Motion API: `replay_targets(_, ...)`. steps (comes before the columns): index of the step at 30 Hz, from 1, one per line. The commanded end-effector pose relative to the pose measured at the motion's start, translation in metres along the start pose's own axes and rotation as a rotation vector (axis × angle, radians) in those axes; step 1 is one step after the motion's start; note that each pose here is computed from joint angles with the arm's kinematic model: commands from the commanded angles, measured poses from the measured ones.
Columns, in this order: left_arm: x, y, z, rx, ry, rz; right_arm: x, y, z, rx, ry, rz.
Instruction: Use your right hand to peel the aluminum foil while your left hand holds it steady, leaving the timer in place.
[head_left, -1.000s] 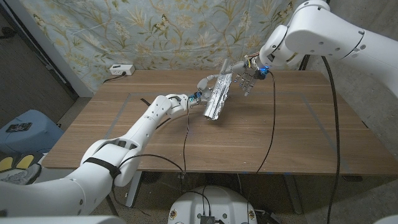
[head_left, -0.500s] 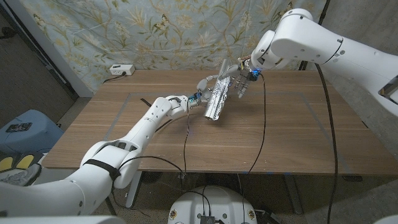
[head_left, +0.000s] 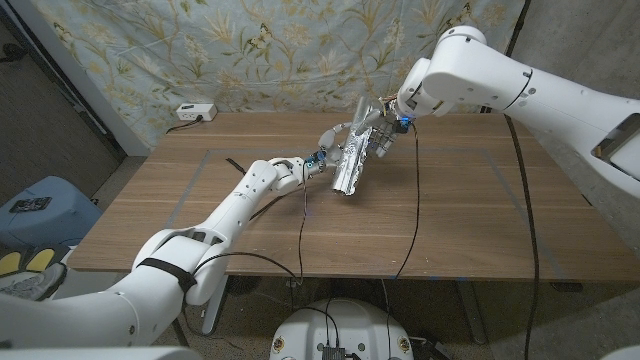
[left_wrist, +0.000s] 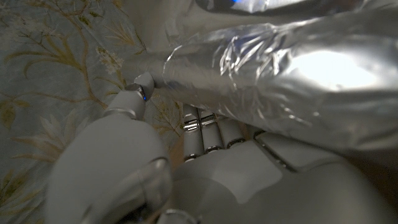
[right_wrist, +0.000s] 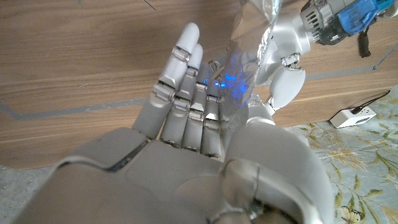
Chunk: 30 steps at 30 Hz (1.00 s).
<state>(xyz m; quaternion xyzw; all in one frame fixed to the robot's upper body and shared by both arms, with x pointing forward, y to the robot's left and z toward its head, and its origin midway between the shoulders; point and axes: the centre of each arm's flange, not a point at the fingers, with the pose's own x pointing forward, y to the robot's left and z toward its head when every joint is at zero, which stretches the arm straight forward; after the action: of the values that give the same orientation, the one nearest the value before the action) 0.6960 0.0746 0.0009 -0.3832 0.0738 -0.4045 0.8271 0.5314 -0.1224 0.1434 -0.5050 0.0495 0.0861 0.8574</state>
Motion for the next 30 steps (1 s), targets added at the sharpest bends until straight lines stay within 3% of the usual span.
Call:
replay_targets(1,0.0056,0.0000,-0.0102,-0.053,0.028,-0.039,0.0021,-0.0003,-0.0018,-0.001,-0.001,-0.051)
replay_targets(30,0.0100,0.0029,-0.0160,-0.088,0.069,-0.103,0.0092,-0.0032,0.0027,0.004,0.004,-0.048)
